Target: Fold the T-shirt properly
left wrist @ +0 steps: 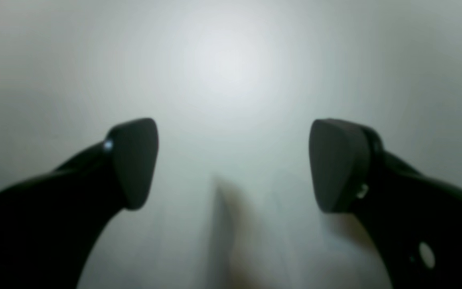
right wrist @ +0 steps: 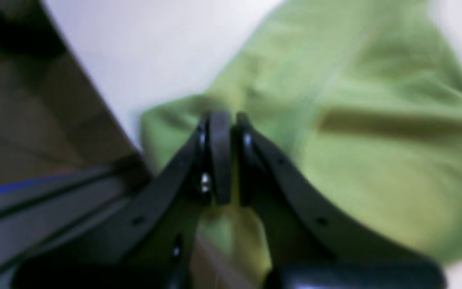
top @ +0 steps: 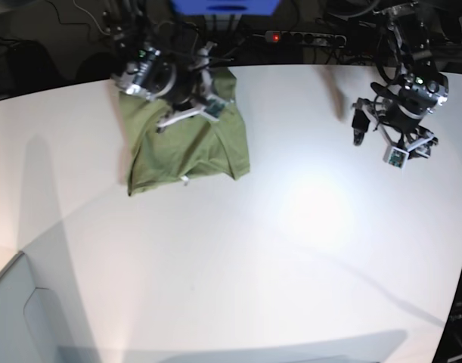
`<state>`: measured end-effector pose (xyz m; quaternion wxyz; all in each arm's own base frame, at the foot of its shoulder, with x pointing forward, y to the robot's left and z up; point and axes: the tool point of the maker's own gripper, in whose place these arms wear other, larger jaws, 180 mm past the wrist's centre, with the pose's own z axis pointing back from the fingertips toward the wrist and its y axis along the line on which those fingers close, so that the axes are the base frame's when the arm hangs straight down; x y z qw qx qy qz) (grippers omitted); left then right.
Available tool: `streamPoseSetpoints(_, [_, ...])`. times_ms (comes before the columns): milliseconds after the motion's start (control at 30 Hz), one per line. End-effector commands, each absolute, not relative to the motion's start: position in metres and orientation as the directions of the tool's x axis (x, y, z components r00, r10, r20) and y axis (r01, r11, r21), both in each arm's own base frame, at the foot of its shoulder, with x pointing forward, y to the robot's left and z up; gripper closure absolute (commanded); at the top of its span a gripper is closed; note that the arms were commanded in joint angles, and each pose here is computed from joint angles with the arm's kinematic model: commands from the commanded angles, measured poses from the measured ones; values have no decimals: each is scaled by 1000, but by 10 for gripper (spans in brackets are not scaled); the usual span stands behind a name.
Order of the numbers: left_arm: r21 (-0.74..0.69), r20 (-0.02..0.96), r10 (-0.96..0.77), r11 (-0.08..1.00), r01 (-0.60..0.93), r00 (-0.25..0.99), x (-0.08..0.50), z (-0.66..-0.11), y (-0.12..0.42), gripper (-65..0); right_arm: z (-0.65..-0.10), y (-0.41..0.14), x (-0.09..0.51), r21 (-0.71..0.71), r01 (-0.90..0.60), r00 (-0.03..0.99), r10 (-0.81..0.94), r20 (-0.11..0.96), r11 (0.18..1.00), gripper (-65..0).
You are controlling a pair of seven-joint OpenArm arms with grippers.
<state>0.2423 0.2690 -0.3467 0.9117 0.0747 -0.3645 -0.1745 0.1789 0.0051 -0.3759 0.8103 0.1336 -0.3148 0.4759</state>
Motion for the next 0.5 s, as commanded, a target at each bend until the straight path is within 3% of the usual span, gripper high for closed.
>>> streamPoseSetpoints(0, [281,659,-382,924,259,648,247,-337,271,-568,-352,4,189,-130,-844,302,661,687,521,-1])
streamPoseSetpoints(100, [280,658,-381,925,259,650,247,-337,271,-568,-327,-26,201,-207,-778,308,647,697,593,-1])
streamPoseSetpoints(267, [263,668,-368,930,257,646,247,-338,265,-568,-346,-85,207,-224,-681,443,635,632,697,-1])
streamPoseSetpoints(467, [230,681,-337,941,247,650,247,-342,257,-566,-359,-117,200,-219,-625,526,612,591,749,-1])
